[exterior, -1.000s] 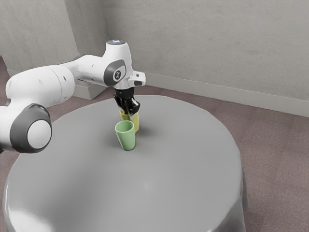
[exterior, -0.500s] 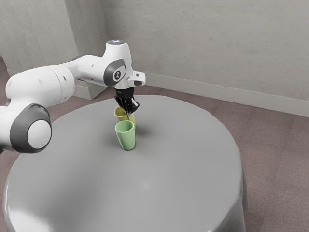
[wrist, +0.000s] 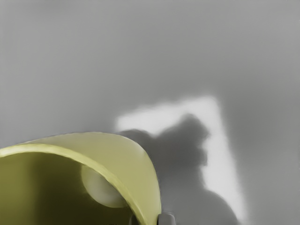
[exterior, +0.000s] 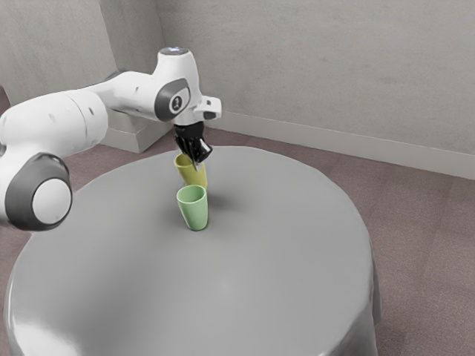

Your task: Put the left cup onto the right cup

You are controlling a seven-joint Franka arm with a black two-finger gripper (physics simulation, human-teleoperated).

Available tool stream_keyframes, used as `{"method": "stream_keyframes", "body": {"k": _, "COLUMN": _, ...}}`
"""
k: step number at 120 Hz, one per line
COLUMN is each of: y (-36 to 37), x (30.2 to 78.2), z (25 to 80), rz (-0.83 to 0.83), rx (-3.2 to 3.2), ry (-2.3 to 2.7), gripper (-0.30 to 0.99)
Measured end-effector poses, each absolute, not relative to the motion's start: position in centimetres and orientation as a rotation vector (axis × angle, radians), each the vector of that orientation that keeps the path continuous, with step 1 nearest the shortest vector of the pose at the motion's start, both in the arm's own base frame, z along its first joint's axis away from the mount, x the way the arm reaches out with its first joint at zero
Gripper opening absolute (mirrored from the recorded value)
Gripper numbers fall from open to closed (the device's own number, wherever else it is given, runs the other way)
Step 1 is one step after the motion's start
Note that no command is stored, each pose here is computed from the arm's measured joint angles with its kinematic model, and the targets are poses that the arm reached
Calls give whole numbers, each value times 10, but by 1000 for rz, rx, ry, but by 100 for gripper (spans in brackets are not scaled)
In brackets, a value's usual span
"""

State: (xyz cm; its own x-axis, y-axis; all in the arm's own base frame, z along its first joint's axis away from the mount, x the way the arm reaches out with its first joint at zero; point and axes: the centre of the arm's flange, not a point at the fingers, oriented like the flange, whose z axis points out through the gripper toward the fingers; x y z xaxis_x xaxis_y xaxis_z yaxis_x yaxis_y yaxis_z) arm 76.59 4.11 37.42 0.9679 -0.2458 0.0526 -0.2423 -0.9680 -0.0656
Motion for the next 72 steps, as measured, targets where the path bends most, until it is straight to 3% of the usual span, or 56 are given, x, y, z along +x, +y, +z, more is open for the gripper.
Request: {"method": "stream_keyframes", "body": {"k": 72, "y": 11, "x": 736, "z": 445, "rz": -154, "rx": -3037, "ry": 434, "gripper": -9}}
